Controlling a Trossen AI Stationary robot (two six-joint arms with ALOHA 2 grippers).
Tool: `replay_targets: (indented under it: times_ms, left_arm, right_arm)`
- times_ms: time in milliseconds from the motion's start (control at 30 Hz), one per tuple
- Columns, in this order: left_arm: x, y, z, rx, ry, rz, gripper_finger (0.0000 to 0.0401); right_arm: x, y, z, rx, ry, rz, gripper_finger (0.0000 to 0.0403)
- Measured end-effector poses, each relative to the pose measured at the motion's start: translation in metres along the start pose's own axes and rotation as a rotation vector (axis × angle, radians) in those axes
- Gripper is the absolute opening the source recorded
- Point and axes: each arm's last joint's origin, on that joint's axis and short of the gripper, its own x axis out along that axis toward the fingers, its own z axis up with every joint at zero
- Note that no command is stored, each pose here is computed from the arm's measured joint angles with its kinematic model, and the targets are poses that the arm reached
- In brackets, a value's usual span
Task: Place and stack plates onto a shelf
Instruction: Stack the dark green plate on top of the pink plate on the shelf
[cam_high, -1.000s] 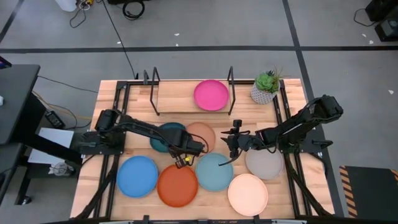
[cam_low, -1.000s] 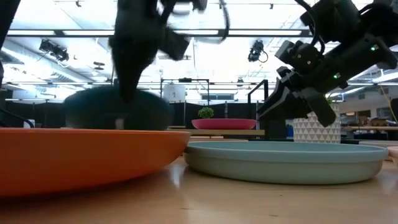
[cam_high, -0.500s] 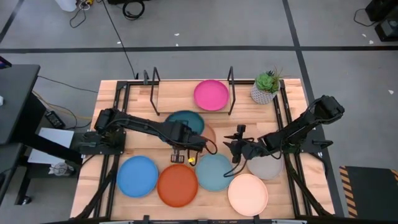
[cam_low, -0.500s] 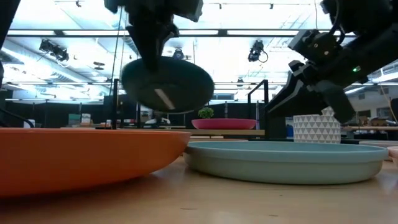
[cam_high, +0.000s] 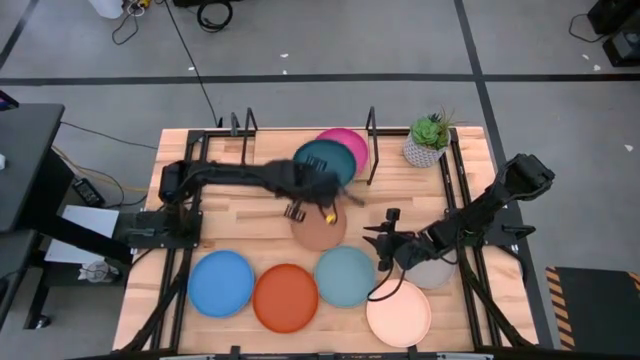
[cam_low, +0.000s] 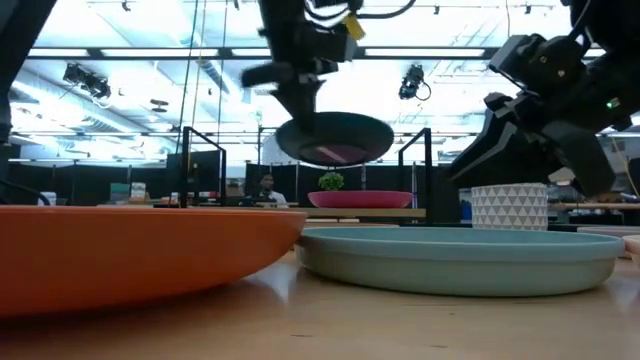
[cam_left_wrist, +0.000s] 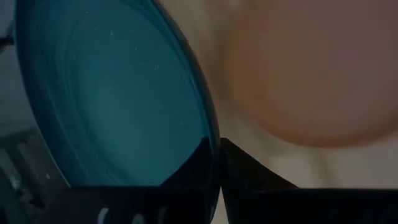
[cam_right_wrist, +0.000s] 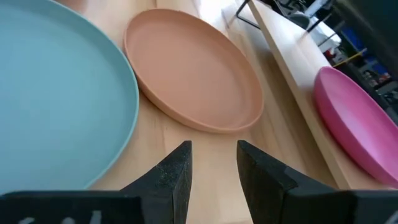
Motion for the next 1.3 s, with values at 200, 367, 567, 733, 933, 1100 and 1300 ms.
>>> replay_targets:
  times_ms: [200, 367, 567, 733, 933, 1100, 1300]
  left_arm:
    - [0.021, 0.042, -0.012, -0.03, -0.163, -0.026, 0.002]
    - [0.048, 0.058, -0.019, -0.014, -0.156, -0.008, 0.0021]
    - [0.087, 0.056, -0.018, 0.084, -0.087, -0.01, 0.0022]
    - [0.105, 0.052, -0.015, 0.162, 0.0, 0.038, 0.0022]
    - [0.11, 0.05, -0.015, 0.14, 0.009, 0.03, 0.0031]
    - [0.11, 0.049, -0.014, 0.095, 0.007, 0.033, 0.0075]
    - [0.097, 0.049, -0.012, 0.045, 0.007, 0.056, 0.014]
  right_arm:
    - [-0.002, 0.0, -0.003, 0.001, 0.02, -0.036, 0.0132]
    - [-0.002, 0.0, -0.005, 0.004, 0.033, -0.055, 0.0132]
    - [-0.002, 0.0, -0.007, 0.015, 0.043, -0.06, 0.0132]
    - [-0.002, 0.0, -0.008, 0.025, 0.046, -0.06, 0.0132]
    - [-0.002, 0.0, -0.008, 0.033, 0.048, -0.058, 0.0132]
    - [-0.002, 0.0, -0.008, 0.035, 0.048, -0.057, 0.0132]
    - [-0.002, 0.0, -0.008, 0.032, 0.048, -0.057, 0.0132]
